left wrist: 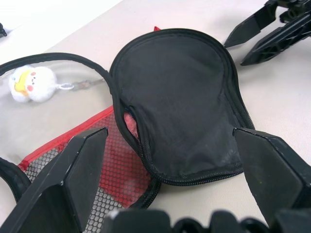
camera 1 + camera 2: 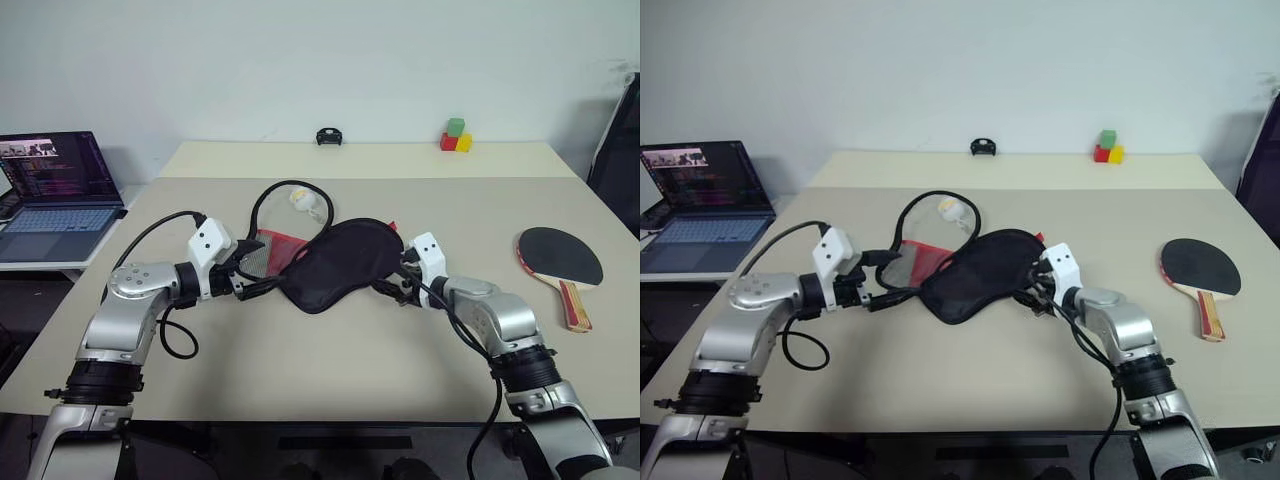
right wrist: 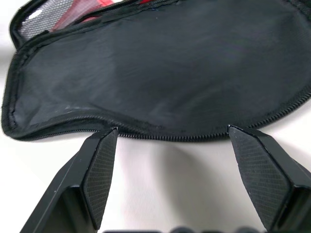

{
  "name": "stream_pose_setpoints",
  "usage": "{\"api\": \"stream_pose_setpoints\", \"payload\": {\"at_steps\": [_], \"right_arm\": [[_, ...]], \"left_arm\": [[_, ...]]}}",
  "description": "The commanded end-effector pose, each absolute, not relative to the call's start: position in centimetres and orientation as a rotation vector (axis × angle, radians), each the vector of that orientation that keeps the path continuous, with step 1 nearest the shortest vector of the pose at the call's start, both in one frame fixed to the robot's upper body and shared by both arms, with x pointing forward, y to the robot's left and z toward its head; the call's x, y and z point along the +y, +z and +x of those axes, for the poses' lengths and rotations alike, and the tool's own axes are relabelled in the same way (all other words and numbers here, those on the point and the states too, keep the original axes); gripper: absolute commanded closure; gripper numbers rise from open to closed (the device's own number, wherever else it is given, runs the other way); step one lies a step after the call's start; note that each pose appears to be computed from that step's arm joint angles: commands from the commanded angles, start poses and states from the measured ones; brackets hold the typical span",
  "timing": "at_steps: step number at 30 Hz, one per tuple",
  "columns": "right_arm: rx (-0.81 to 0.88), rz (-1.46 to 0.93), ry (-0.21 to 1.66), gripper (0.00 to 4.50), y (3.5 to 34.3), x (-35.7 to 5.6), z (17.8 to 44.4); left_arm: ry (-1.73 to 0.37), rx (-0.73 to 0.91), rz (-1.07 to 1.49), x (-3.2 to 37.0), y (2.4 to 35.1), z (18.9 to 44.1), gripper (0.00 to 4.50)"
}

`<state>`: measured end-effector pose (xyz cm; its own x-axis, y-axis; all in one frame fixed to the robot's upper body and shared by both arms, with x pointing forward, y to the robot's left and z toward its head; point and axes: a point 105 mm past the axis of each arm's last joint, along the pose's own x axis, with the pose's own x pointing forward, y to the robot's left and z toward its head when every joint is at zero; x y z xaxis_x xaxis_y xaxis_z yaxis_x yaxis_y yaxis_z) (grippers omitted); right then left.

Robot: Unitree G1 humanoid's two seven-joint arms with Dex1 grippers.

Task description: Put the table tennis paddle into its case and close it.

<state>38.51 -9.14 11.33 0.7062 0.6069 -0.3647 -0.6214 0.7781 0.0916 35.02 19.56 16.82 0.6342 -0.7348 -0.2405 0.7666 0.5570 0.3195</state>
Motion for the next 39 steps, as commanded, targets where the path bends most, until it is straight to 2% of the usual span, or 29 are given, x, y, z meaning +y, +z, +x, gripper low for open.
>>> {"api": "stream_pose_setpoints", "payload": {"at_steps": [1,6,15,24,28,39], "right_arm": [[0.409,0.013,0.693,0.57,12.7,-8.5,39.1],[0.430,-0.021,0.651,0.57,13.0,-9.1,39.8],[0.350,0.006,0.690,0.57,15.2,-9.8,39.0],[0.474,0.070,0.527,0.57,12.3,-11.4,39.4],[0.517,0.142,0.536,0.57,11.6,-10.6,39.1],[0.556,0.305,0.641,0.57,12.0,-6.3,38.7]], "left_arm": [[-0.876,0.032,0.444,19.6,18.1,35.1,0.00],[-0.866,0.026,0.446,19.7,18.2,35.1,0.00],[-0.860,0.028,0.446,19.8,17.9,35.0,0.00],[-0.936,0.007,0.419,18.8,18.2,34.5,0.00],[-1.002,-0.004,0.325,18.2,19.3,33.7,0.00],[-0.980,-0.001,0.311,18.8,19.7,33.9,0.00]]}}
